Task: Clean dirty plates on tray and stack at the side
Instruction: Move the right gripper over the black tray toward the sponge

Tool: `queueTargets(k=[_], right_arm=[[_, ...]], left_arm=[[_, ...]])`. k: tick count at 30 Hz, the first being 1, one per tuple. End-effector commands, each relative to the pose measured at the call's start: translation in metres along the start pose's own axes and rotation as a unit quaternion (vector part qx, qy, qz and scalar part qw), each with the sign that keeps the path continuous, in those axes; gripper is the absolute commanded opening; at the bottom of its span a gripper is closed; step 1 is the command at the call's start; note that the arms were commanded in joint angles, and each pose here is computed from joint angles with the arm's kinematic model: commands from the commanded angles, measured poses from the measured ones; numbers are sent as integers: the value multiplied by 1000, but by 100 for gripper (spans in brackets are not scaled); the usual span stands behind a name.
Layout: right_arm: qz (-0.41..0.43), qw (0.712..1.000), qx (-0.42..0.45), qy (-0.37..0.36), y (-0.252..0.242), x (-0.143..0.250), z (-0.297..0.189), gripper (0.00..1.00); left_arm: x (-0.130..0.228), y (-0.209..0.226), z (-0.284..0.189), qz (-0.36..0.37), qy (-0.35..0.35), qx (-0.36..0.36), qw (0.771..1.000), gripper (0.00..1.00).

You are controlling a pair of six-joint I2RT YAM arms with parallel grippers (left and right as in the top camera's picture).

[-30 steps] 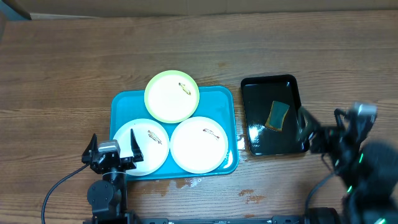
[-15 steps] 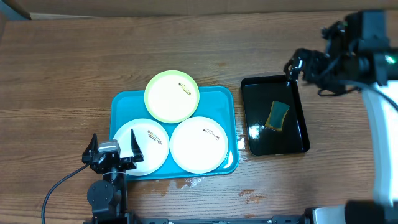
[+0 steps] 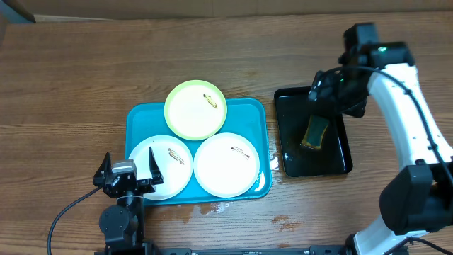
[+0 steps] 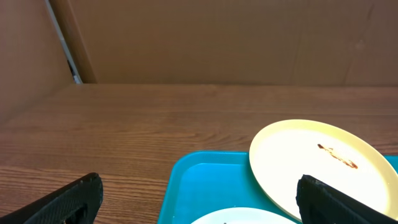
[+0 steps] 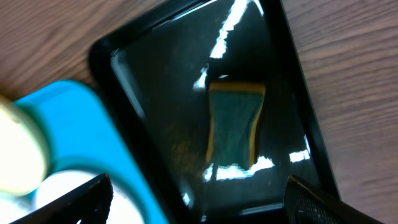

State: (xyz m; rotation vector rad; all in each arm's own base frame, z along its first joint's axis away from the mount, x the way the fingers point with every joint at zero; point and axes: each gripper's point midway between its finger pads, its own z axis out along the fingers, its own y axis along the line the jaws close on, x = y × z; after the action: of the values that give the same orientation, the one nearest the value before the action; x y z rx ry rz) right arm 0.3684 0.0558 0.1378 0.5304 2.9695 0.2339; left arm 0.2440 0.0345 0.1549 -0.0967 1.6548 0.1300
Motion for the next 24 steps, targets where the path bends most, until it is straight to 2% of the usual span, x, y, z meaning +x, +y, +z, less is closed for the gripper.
queueTargets(k=[1, 10, 14, 17, 20, 24], right_arm=[[18, 998, 54, -21, -15, 0, 21, 89], [34, 995, 61, -67, -33, 0, 89, 87], [33, 995, 50, -85, -34, -1, 105, 82], [33, 994, 45, -93, -35, -1, 112, 73], [33, 994, 42, -99, -35, -1, 116, 56], [32, 993, 36, -111, -35, -3, 122, 57]], left_arm=[[-1, -2, 0, 6, -4, 6, 1000, 100], [-1, -2, 0, 6, -4, 6, 1000, 100], [-1, -2, 0, 6, -4, 6, 1000, 100], [-1, -2, 0, 6, -4, 6, 1000, 100], [-1, -2, 0, 6, -4, 6, 1000, 100], [-1, -2, 0, 6, -4, 6, 1000, 100]])
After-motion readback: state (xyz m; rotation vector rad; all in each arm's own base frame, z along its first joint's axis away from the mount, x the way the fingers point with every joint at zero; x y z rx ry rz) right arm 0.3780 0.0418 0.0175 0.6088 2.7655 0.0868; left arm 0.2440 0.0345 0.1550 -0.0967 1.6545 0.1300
